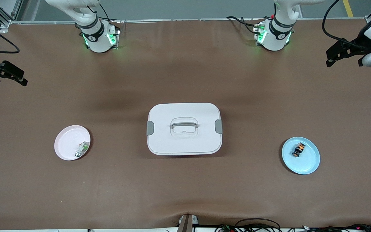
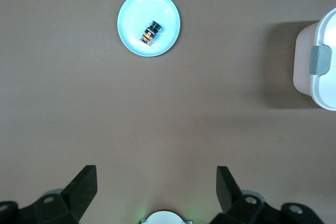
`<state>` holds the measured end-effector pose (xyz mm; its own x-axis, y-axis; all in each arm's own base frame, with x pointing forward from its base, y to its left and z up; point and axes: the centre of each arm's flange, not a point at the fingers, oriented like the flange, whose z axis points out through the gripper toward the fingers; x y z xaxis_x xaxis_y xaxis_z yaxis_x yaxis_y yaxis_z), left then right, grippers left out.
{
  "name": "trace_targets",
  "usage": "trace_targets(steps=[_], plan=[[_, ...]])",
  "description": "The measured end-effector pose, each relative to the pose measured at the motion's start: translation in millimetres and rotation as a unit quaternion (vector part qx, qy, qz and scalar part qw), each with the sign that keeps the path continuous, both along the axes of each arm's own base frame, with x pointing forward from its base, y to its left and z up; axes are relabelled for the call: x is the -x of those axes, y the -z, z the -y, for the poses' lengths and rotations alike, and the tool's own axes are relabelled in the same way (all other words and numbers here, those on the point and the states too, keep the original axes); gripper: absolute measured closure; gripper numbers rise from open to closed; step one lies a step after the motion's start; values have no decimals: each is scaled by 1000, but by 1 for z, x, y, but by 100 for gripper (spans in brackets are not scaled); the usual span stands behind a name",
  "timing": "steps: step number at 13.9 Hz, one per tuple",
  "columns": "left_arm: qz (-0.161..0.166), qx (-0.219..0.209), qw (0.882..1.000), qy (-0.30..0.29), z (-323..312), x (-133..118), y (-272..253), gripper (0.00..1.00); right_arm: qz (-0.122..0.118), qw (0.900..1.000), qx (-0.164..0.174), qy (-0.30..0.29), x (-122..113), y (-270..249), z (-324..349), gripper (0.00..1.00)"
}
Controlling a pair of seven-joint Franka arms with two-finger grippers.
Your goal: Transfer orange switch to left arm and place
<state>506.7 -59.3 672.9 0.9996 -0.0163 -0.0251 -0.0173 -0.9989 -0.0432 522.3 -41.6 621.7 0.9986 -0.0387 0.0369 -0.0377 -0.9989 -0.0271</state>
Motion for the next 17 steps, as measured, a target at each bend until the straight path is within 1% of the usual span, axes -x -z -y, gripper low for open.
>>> trace_targets(steps=[3, 6, 17], plan=[[-6, 2, 1000, 0, 0, -6, 3, 0, 1, 1000, 0, 1, 0, -1, 1, 0], [-6, 17, 1000, 2, 4, -6, 2, 0, 1, 1000, 0, 2, 0, -1, 2, 0], [-6, 18, 1000, -4, 1, -6, 2, 0, 1, 1000, 0, 2, 0, -1, 2, 0]])
